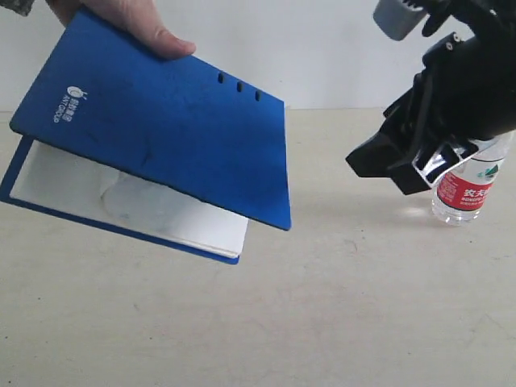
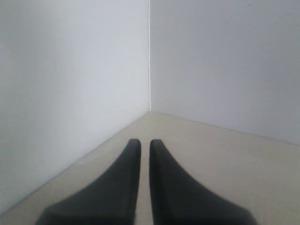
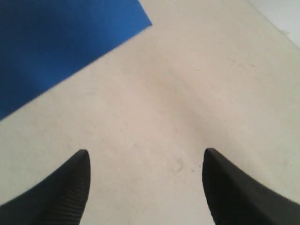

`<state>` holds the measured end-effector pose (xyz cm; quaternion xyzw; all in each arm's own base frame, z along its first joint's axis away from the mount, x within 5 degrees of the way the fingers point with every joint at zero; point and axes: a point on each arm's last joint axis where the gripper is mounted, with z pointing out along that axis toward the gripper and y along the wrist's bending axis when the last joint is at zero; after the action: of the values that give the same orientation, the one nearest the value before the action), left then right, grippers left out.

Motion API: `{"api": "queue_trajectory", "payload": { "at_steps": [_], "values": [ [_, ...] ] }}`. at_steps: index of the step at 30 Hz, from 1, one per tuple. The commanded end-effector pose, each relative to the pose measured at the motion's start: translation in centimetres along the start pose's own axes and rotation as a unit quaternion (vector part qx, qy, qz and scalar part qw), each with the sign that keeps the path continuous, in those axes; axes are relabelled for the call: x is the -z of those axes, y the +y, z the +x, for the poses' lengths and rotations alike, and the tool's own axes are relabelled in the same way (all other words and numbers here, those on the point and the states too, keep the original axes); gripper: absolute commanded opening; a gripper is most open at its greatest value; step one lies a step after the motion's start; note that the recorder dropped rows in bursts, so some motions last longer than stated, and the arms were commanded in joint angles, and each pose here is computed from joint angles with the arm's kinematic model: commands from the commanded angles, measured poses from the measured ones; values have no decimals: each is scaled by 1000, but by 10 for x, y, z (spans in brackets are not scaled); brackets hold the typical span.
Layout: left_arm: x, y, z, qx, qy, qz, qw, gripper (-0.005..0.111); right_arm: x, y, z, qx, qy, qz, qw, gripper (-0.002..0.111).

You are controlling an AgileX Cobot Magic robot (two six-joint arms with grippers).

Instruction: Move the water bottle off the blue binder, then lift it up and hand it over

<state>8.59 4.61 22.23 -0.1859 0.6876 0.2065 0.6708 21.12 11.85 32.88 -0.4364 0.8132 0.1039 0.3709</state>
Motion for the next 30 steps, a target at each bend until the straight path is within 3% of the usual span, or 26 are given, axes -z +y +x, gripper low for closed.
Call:
{"api": "queue_trajectory", "payload": {
  "at_steps": [1, 6, 9, 11, 15, 18, 20, 22, 24, 27, 30],
  "values": [
    [1, -6, -27, -103, -77, 24, 991, 7, 25, -2, 1, 12, -7, 50, 999, 62],
    [19, -19, -81, -261, -205, 117, 936, 7, 73, -3, 8, 12, -27, 160, 987, 62],
    [35, -22, -93, -292, -240, 185, 907, 7, 101, -4, 14, -5, -47, 228, 973, 62],
    [45, -19, -93, -268, -247, 219, 905, 7, 117, -3, 19, -13, -55, 258, 964, 62],
    [67, -13, -91, -168, -257, 296, 904, 7, 135, 4, 34, -20, -23, 272, 962, 62],
    [75, -8, -90, -103, -258, 317, 907, 7, 142, 10, 50, -44, 36, 266, 962, 62],
    [75, -8, -86, -41, -229, 336, 913, 7, 147, 14, 58, -72, 55, 263, 961, 62],
    [75, -14, -78, 46, -181, 377, 907, 7, 154, 19, 64, -104, 54, 265, 957, 62],
    [75, -21, -68, 52, -166, 408, 896, 7, 164, 24, 70, -126, 45, 269, 954, 59],
    [70, -28, -44, 38, -132, 413, 900, 7, 181, 32, 83, -131, 38, 288, 948, 41],
    [59, -27, -22, 27, -93, 373, 923, 7, 208, 39, 98, -146, -8, 346, 927, 8]
  ]
}}
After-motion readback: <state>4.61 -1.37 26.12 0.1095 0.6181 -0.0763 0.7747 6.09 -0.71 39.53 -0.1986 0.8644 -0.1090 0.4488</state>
